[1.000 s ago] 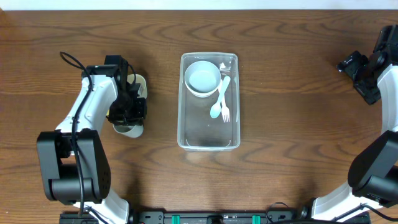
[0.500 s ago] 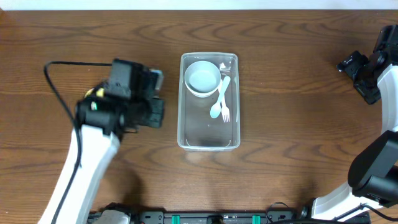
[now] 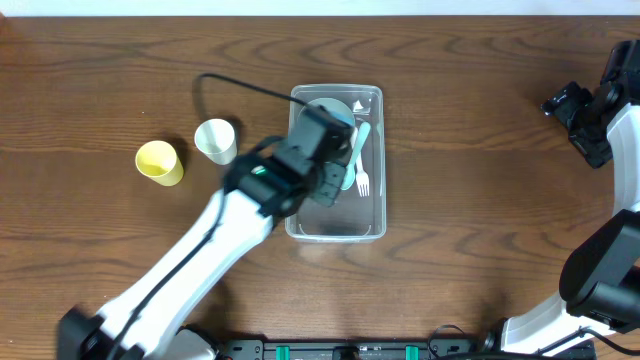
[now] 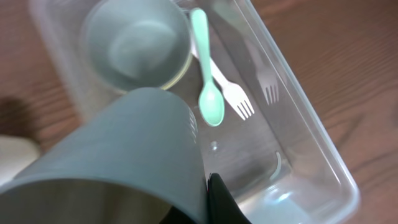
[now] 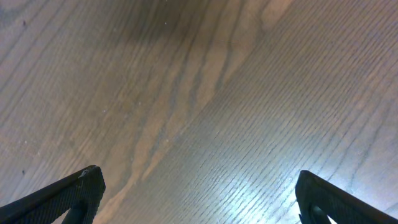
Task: Pack container
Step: 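Lift the grey cup and lower it into the container below the bowls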
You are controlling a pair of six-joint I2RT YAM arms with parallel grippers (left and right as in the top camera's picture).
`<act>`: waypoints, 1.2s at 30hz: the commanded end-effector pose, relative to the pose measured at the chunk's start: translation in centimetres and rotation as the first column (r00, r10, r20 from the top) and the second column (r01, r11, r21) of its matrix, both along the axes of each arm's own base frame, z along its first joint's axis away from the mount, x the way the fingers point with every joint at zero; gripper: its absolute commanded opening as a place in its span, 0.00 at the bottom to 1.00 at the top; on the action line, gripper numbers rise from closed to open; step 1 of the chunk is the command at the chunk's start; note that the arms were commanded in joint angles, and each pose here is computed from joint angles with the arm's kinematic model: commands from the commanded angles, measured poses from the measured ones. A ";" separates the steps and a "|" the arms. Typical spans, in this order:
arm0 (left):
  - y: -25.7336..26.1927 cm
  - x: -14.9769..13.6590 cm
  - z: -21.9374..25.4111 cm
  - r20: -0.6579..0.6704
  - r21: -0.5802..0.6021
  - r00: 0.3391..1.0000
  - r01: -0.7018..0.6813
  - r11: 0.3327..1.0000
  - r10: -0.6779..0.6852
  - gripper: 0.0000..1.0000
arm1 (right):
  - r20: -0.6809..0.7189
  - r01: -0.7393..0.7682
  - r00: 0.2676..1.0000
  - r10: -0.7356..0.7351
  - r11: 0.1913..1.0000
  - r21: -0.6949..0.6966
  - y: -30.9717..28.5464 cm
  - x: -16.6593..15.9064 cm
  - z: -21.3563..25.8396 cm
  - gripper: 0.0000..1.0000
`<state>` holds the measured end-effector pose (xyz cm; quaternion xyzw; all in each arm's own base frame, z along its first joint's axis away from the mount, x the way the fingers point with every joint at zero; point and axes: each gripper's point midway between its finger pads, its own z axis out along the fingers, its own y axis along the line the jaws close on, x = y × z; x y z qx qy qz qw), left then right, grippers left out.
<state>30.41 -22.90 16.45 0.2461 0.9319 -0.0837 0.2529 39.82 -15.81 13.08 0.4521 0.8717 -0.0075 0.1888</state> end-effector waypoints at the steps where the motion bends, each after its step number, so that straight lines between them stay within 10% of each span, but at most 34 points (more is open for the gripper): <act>1: -0.9 0.7 -2.1 -0.011 0.053 1.000 0.020 0.998 -0.020 0.06 | 0.003 0.020 1.000 -0.020 1.000 -0.012 -0.5 0.0 0.2 0.99; 29: 1.1 1.1 -10.3 -0.139 0.285 0.990 0.018 0.958 0.023 0.06 | 0.003 0.019 1.000 -0.019 1.000 -0.011 -0.5 0.0 0.2 0.99; 36: 0.8 1.5 -10.2 -0.124 0.273 0.992 0.013 0.962 0.022 0.38 | 0.003 0.020 1.000 -0.020 1.000 -0.012 -0.5 0.0 0.2 0.99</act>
